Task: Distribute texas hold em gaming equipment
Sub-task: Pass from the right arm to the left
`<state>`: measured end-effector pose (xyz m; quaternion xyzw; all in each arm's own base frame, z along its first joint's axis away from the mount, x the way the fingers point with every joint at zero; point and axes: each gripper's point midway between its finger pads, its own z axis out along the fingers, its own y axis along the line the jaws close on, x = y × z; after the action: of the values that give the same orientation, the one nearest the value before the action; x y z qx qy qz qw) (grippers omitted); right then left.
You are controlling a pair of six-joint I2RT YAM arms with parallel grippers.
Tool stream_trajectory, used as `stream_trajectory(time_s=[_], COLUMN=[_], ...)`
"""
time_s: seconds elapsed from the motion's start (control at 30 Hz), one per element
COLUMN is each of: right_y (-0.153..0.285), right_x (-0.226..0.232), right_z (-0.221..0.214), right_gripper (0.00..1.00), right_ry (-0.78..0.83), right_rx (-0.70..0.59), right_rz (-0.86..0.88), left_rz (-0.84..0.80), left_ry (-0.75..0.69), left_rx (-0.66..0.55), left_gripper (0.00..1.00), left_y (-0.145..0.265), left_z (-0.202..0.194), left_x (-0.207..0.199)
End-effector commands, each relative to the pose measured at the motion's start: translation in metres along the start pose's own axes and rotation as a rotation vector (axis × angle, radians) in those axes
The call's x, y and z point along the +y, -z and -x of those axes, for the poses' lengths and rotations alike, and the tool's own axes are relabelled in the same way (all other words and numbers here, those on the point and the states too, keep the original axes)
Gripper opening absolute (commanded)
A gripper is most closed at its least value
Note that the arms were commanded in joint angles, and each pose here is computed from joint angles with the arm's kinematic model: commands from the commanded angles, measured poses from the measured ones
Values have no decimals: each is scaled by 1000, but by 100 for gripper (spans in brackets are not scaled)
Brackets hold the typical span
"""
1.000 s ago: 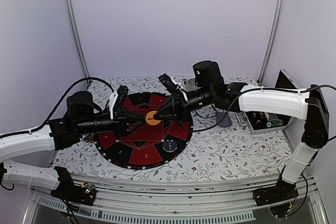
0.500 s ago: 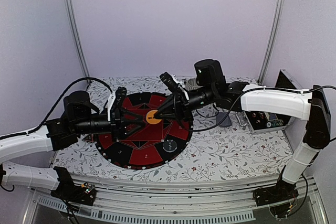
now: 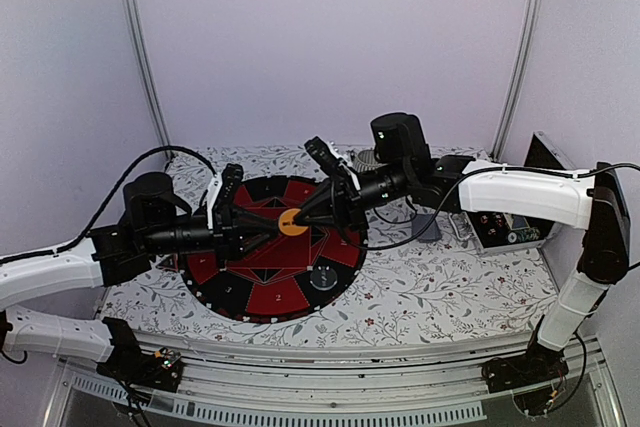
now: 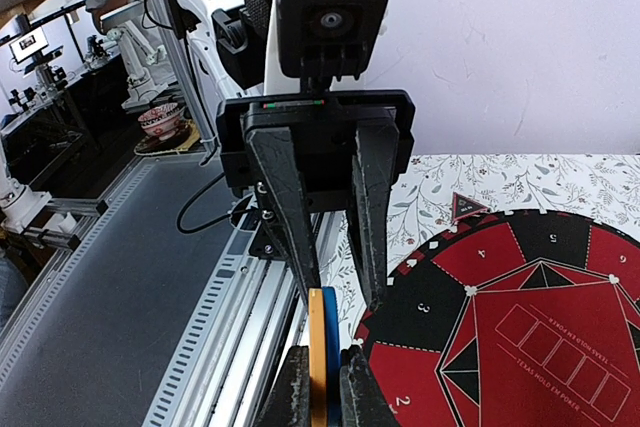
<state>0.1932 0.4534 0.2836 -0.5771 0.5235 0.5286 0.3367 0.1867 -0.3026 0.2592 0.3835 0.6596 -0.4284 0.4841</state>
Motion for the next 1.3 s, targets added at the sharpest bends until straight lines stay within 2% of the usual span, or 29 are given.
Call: stream_trajectory(time_s=[0.0, 0.33, 0.63, 0.83, 0.97, 1.27], right_y=[7, 4, -2, -5, -9, -16], right_x=[5, 6, 27, 30, 29, 10], right_z=[19, 15, 11, 7, 6, 0], right_gripper=[2, 2, 2, 2, 2, 4], right_ry=[39, 28, 42, 36, 30, -9], right_rx=[-29, -23, -18, -9, -6, 9], right_rz=[2, 20, 134, 160, 163, 88], left_rz=[-10, 6, 23, -12, -16, -65], left_ry=[-6, -2, 1, -34, -50, -26], left_rx=[-44, -61, -53, -114, -149, -132], left_gripper=[24, 23, 18, 26, 27, 27], left_y=[-4, -6, -11, -6, -5, -14], left_z=[18, 22, 20, 31, 38, 33], left_x=[-3, 1, 6, -2, -4, -8])
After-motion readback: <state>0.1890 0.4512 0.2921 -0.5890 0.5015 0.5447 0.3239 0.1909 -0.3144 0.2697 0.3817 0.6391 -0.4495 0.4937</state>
